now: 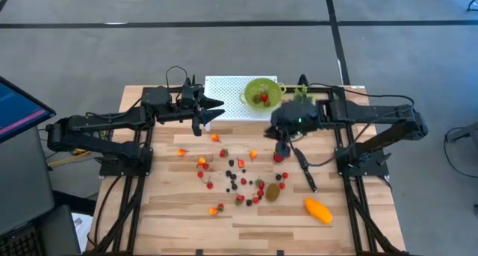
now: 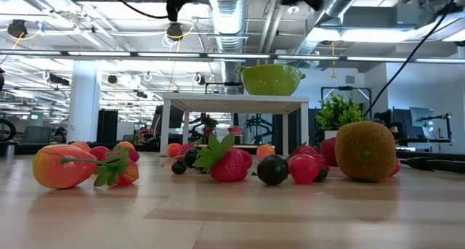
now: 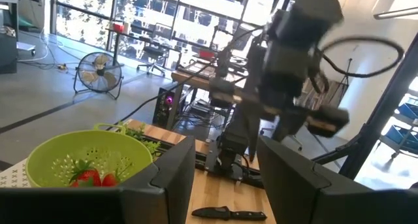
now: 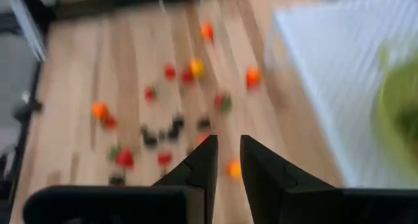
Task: Pick & Place Fruit
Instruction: Put the red cherry into the green strainer bowl
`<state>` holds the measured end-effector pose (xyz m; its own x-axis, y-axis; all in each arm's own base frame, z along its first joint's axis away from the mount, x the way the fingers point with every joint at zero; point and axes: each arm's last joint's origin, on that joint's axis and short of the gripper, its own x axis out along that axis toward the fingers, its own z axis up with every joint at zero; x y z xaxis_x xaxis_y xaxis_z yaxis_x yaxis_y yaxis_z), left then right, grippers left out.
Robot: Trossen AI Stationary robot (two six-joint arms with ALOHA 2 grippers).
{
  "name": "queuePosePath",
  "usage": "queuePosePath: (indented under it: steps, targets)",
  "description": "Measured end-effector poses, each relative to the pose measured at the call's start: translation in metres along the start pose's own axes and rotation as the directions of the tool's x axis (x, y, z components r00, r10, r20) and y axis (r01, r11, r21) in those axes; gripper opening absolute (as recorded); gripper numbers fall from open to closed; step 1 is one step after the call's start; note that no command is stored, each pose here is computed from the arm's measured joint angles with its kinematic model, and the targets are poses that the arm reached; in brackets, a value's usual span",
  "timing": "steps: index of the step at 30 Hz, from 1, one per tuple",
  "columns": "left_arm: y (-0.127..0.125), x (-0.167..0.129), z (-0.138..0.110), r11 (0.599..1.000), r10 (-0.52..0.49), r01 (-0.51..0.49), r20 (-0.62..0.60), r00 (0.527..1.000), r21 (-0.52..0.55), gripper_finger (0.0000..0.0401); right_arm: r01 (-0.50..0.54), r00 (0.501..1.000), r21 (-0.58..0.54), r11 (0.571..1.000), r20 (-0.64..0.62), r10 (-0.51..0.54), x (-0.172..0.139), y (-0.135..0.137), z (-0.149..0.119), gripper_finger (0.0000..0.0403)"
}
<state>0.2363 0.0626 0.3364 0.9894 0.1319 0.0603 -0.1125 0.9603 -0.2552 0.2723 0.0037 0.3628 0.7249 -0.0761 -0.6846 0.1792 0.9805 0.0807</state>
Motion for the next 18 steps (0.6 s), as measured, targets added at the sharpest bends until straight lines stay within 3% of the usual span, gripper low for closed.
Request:
queuePosePath:
  steps: [8,18]
  targets:
    - [0.000,0.000,0.001,1.000,-0.002,0.002,0.008,1.000,0.001,0.0159,0.141,0.973,0.082,0.987,-0.198,-0.123,-0.008,0.030,-0.032,0.0037]
    - [0.000,0.000,0.001,1.000,-0.004,0.004,0.015,1.000,0.002,0.0159,0.129,0.950,0.071,0.989,-0.295,-0.102,-0.010,0.060,-0.061,0.0027]
